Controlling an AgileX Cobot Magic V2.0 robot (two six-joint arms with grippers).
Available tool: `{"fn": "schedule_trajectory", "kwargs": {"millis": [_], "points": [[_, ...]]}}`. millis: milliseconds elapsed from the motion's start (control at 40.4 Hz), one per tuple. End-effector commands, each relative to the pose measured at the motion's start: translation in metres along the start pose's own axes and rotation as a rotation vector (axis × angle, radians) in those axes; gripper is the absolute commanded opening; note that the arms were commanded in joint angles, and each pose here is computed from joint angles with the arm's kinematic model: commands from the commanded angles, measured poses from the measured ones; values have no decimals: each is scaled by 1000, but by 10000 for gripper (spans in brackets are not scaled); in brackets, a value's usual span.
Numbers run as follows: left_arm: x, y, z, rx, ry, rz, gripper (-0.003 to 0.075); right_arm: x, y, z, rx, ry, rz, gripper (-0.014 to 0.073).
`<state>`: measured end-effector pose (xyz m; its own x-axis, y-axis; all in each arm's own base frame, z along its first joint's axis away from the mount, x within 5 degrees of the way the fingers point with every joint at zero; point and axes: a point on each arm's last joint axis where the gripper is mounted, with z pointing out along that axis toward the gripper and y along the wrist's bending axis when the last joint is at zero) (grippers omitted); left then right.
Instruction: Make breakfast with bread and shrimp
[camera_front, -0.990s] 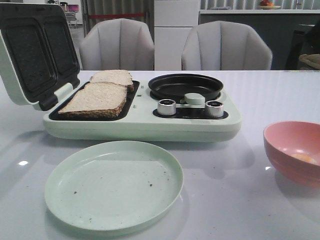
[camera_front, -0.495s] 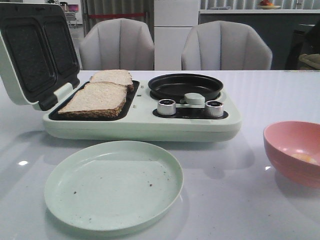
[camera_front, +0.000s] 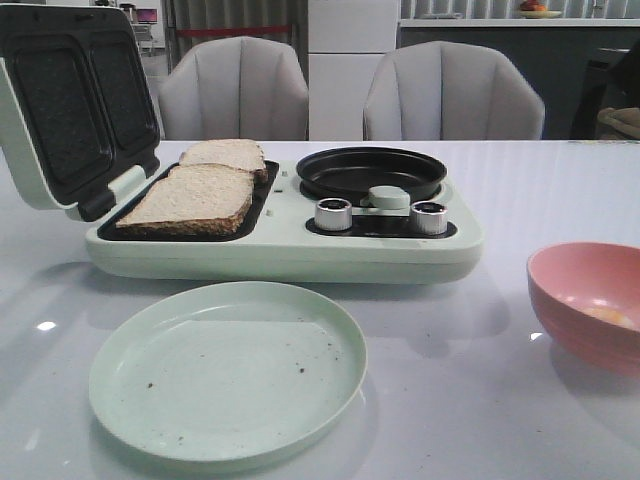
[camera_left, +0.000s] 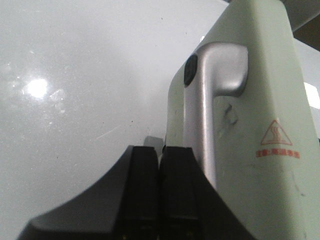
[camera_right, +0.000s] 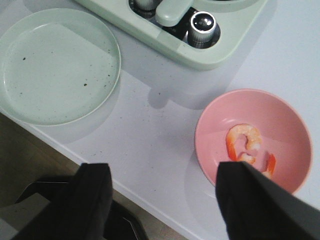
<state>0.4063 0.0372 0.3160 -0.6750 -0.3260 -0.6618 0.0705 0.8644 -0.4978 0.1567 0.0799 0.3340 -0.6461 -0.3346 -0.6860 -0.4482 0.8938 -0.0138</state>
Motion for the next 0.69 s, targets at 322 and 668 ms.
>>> {"fn": "schedule_trajectory", "kwargs": {"millis": [322, 668], "points": [[2, -64, -6, 172, 26, 74, 101, -11, -1, -9, 4, -97, 3, 548], [17, -122, -34, 175, 12, 331, 101, -11, -1, -9, 4, -97, 3, 548]]}}
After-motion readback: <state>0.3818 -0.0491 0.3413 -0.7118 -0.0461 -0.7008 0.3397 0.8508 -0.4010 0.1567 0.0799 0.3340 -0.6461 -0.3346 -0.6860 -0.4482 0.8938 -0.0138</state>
